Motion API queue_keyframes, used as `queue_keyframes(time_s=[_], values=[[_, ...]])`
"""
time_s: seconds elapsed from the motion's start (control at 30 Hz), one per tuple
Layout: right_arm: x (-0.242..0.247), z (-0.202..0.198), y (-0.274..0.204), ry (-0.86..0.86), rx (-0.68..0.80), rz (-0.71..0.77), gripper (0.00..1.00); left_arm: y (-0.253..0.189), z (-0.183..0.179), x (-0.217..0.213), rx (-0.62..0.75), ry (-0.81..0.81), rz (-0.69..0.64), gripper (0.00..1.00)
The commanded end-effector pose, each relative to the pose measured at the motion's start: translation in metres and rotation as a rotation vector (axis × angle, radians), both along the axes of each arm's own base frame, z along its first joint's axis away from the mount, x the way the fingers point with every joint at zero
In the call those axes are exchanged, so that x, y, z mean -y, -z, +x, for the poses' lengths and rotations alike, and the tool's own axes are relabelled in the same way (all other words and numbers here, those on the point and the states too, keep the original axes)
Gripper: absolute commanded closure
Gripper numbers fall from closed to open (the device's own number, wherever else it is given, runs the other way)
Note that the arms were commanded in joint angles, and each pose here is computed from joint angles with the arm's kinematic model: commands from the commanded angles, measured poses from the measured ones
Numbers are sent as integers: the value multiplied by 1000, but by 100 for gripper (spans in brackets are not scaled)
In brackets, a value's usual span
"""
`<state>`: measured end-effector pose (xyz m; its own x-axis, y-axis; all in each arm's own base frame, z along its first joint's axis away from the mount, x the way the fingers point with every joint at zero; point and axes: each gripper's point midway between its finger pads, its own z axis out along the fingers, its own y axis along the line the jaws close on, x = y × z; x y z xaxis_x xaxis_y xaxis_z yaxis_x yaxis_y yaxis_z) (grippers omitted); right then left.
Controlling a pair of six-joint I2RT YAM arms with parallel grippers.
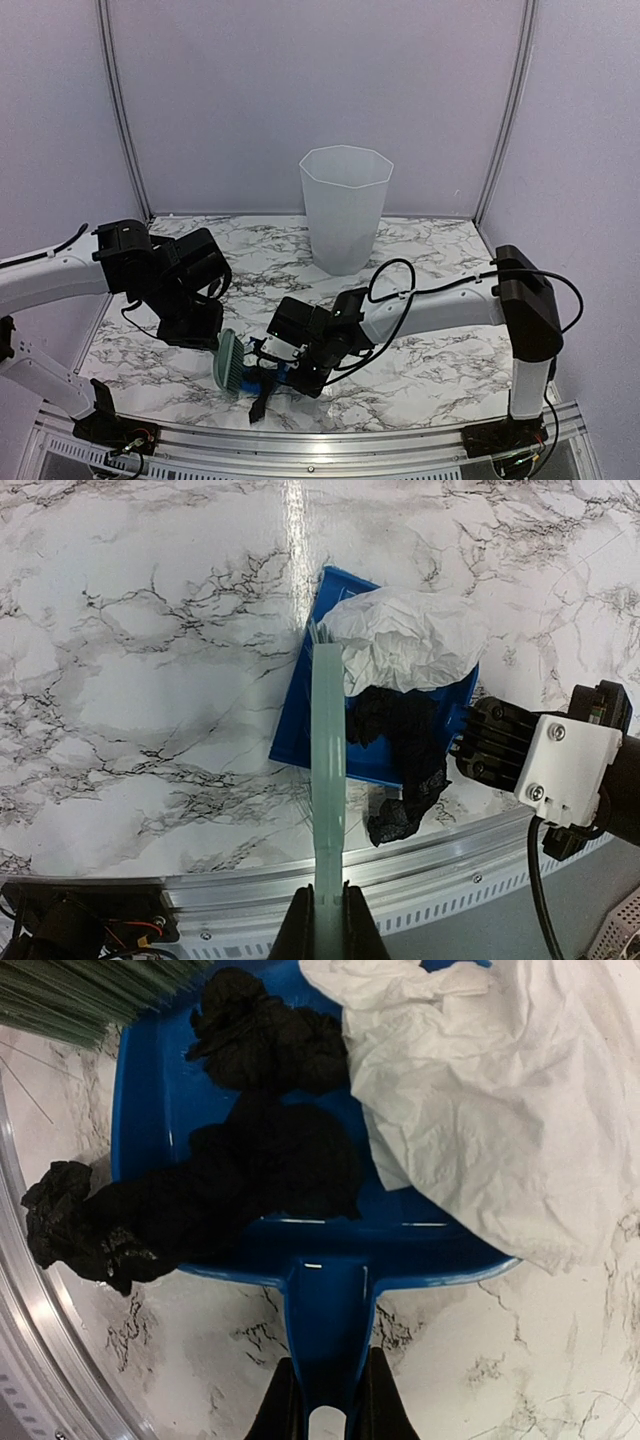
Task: Sweep away the paper scraps from the table
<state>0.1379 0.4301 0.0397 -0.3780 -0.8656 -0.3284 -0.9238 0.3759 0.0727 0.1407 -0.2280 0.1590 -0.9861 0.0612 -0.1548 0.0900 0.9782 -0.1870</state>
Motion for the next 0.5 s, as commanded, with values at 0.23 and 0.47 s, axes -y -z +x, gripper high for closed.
queue_keyframes(time_s=[0.23, 0.47], values=[[-1, 22, -35, 115, 102, 107, 100, -41, 16, 6, 109, 0, -53, 100], [5, 38, -49, 156, 128, 132, 100, -58, 22, -4, 138, -36, -1, 100]])
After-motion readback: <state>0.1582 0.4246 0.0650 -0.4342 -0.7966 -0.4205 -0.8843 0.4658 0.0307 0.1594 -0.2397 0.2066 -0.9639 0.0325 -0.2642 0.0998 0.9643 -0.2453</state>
